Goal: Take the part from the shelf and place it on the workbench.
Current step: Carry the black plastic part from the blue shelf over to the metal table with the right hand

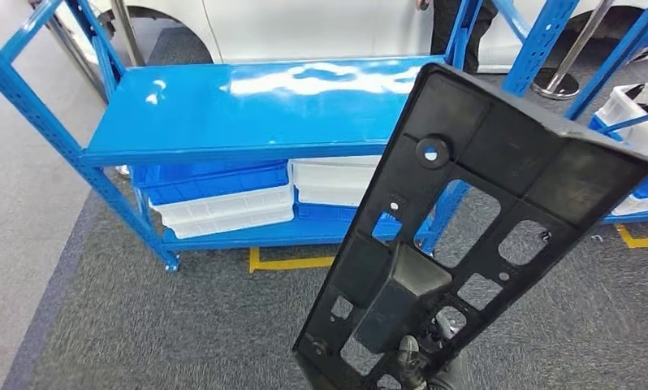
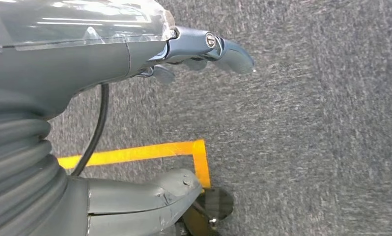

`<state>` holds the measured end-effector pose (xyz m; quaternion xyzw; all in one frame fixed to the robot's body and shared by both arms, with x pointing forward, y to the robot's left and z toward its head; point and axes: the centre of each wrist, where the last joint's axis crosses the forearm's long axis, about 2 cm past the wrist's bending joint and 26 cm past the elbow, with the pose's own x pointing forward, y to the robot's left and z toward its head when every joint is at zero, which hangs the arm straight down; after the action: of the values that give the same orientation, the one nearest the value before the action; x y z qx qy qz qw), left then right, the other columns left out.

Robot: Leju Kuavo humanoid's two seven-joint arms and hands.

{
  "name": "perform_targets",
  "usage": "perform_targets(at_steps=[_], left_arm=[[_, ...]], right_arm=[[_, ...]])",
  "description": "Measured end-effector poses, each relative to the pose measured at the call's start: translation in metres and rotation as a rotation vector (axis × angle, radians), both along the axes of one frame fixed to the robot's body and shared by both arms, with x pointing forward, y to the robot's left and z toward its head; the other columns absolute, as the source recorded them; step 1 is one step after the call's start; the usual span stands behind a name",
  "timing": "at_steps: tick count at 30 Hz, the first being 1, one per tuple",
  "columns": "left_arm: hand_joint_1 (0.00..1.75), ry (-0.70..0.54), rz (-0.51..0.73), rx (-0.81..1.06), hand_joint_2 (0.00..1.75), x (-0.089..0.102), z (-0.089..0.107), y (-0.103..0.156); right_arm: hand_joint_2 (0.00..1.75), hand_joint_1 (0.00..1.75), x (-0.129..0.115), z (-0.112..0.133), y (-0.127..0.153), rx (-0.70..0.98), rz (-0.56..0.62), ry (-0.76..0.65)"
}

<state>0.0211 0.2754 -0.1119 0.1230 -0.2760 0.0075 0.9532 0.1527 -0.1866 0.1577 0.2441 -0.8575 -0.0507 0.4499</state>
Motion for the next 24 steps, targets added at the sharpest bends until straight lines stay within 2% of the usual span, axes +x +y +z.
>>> perform_targets(at_steps=[15, 24], left_arm=[[0.0, 0.016, 0.001, 0.0, 1.75, 0.0, 0.0, 0.0], [0.0, 0.042, 0.022, 0.0, 1.75, -0.008, 0.0, 0.001]], right_arm=[[1.75, 1.75, -0.008, -0.002, -0.011, -0.014, -0.074, 0.026], [1.75, 1.75, -0.02, -0.009, -0.017, -0.064, -0.147, 0.068]])
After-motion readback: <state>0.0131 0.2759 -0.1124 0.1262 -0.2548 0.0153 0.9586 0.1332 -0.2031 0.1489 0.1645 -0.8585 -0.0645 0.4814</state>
